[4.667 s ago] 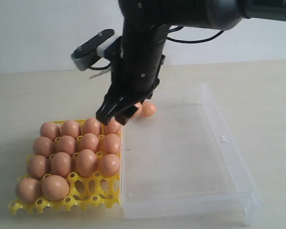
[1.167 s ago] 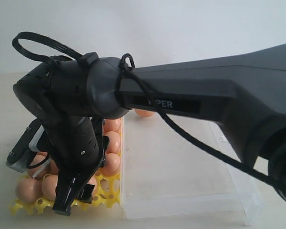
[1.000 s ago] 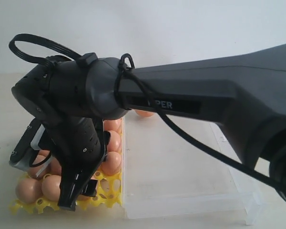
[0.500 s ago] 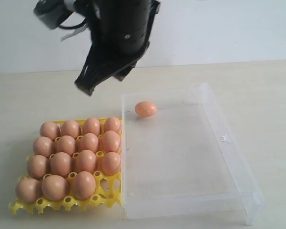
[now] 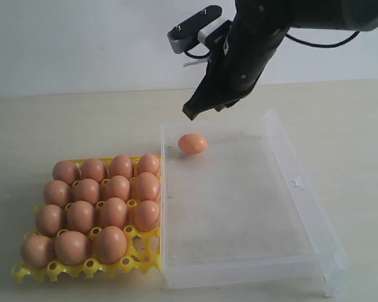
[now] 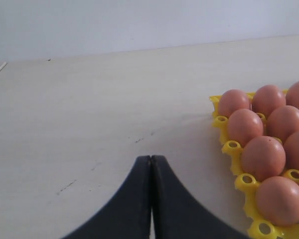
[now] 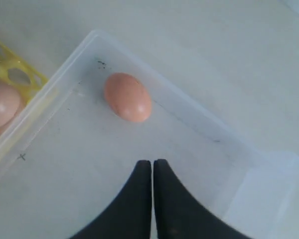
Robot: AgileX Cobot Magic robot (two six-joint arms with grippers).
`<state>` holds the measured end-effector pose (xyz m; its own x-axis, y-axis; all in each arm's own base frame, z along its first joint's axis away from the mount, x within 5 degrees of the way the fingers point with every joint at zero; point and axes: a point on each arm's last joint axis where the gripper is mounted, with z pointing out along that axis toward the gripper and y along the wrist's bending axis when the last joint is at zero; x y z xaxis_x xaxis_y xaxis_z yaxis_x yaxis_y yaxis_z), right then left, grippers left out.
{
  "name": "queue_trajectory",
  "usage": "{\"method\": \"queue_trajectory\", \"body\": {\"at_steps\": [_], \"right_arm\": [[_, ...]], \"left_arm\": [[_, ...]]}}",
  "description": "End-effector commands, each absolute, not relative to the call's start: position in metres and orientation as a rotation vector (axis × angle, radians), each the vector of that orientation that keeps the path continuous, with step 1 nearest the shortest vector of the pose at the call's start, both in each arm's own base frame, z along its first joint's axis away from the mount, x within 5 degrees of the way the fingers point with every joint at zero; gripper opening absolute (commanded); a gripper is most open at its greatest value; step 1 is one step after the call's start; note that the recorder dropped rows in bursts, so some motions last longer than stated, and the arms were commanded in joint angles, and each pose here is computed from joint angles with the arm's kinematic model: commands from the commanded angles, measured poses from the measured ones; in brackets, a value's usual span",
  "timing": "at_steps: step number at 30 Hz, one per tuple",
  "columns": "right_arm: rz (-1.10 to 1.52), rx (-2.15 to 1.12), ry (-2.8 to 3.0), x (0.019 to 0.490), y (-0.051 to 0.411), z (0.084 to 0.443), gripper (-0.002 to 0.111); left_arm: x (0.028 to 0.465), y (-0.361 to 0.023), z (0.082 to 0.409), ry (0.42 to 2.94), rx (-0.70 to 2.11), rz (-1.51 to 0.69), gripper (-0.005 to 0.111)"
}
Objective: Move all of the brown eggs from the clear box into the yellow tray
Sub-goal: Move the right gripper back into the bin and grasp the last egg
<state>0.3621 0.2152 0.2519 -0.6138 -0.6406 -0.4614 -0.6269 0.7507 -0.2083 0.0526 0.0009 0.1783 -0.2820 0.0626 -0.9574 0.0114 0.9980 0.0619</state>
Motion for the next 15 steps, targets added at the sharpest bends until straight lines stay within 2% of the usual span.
{"method": "queue_trajectory", "body": {"at_steps": [1, 6, 15], "right_arm": [[0.118, -1.014, 2.464, 0.38, 0.217, 0.207, 0.018], [0.153, -1.006, 2.523, 0.396, 0.216, 0.174, 0.041], [0.193, -1.142, 2.487, 0.408, 0.235, 0.171, 0.054]], "left_arm": [[0.053, 0.001, 0.18, 1.855, 0.055, 0.056, 0.0], [0.053, 0.001, 0.18, 1.855, 0.055, 0.056, 0.0], [0.053, 0.001, 0.18, 1.855, 0.055, 0.056, 0.0]]}}
